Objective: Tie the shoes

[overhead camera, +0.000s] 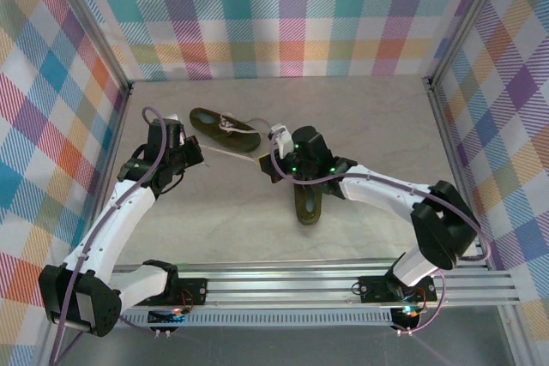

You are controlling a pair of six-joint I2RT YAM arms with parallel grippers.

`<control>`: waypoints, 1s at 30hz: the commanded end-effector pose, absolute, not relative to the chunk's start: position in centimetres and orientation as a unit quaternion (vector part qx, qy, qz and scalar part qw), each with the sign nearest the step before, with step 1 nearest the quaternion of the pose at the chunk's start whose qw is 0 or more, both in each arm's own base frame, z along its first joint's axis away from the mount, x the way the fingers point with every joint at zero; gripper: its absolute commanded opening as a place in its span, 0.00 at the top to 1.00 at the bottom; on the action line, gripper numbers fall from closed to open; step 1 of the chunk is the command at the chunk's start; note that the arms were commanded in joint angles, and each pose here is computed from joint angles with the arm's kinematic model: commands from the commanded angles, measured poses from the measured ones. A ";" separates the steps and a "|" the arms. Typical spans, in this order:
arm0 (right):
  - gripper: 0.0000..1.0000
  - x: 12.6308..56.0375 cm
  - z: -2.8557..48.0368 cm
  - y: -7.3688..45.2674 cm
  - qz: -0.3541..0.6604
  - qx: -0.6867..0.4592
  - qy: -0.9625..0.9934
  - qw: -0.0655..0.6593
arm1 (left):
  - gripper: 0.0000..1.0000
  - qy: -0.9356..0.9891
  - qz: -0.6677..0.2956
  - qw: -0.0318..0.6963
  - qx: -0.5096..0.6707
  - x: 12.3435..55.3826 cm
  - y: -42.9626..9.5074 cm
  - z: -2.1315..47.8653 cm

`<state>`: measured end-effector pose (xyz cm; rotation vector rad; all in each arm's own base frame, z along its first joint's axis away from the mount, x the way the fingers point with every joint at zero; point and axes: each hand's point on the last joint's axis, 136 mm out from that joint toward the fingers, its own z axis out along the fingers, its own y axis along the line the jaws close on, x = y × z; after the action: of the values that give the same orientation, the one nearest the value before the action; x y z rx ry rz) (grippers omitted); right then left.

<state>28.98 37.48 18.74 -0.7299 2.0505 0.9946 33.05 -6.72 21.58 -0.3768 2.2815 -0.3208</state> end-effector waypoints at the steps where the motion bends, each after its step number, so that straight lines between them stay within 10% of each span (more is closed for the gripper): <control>1: 1.00 27.0 18.5 39.7 0.422 -0.315 0.775 0.351 | 1.00 0.890 -0.127 0.410 -0.157 32.9 -6.4 23.4; 16: 1.00 25.1 13.4 41.8 0.421 -0.331 0.791 0.297 | 1.00 0.891 -0.127 0.410 -0.150 33.3 -6.6 24.0; 23: 0.47 27.2 17.6 38.0 0.347 -0.276 0.812 0.380 | 1.00 0.888 -0.144 0.414 -0.136 33.5 -7.3 24.5; 30: 0.47 30.4 17.6 25.5 0.165 -0.065 0.890 0.420 | 1.00 0.885 -0.187 0.415 -0.093 34.2 -9.6 25.1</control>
<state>28.31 32.65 21.19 -0.4723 2.0710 0.7350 33.28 -8.01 22.83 -0.3182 2.2790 -0.3922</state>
